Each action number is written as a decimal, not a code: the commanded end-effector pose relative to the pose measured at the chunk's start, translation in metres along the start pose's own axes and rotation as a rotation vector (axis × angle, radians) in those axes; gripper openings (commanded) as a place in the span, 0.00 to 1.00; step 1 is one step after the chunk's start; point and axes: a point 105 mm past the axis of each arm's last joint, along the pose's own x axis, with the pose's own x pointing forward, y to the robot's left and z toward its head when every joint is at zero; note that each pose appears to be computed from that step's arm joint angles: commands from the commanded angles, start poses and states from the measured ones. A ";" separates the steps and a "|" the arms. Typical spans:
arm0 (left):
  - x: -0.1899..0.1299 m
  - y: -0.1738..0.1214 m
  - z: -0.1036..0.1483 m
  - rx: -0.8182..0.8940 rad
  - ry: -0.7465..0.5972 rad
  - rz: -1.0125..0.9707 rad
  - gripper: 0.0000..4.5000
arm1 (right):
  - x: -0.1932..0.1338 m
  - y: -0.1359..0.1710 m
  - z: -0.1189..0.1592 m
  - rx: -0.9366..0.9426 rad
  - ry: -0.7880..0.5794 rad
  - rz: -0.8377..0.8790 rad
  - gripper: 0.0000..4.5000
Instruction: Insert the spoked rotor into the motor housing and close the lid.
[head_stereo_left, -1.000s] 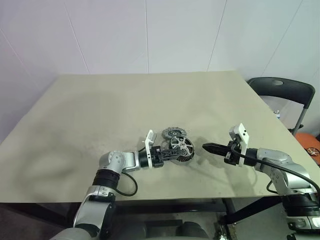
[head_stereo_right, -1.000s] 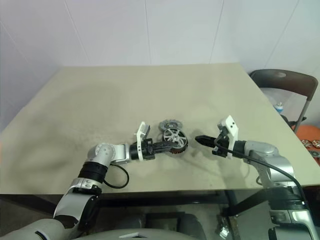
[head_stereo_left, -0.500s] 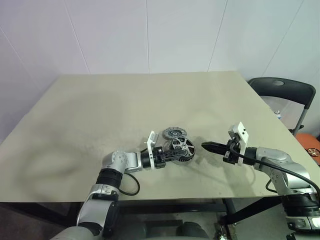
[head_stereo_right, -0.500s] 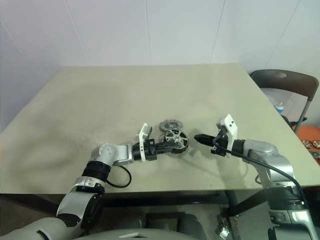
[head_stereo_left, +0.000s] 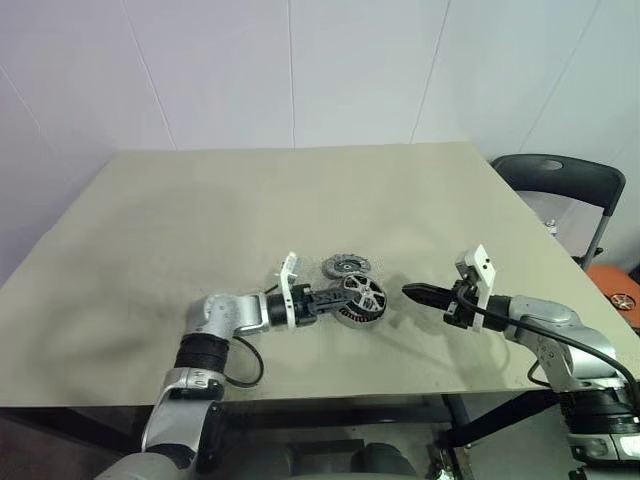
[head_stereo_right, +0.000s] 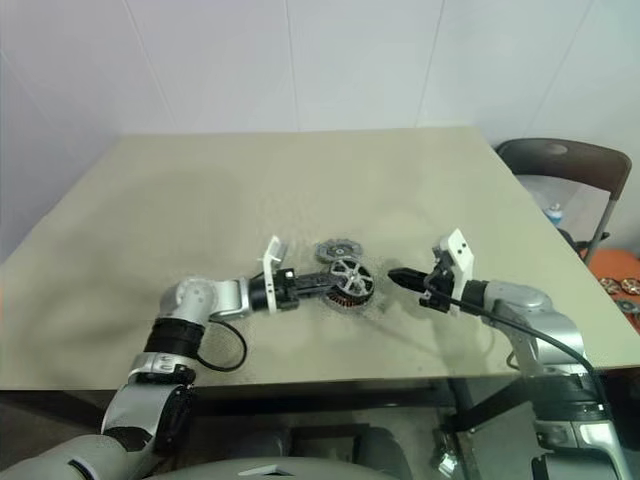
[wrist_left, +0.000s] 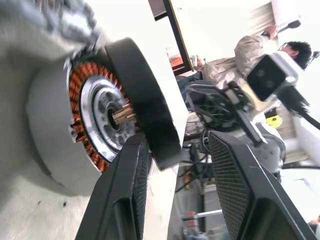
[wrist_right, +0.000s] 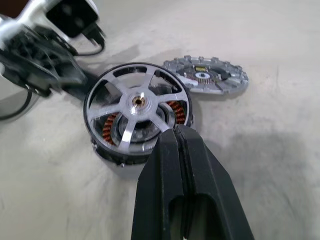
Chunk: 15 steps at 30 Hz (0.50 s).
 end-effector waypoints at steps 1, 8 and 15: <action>-0.013 -0.024 0.007 0.083 0.027 -0.035 0.45 | 0.003 -0.002 0.014 -0.043 -0.033 0.007 0.00; -0.036 -0.025 0.013 0.218 0.039 0.052 0.45 | 0.011 0.004 0.023 -0.059 -0.065 0.052 0.00; -0.023 -0.031 0.044 0.512 -0.220 0.041 0.24 | 0.034 0.029 0.026 -0.024 -0.103 0.151 0.00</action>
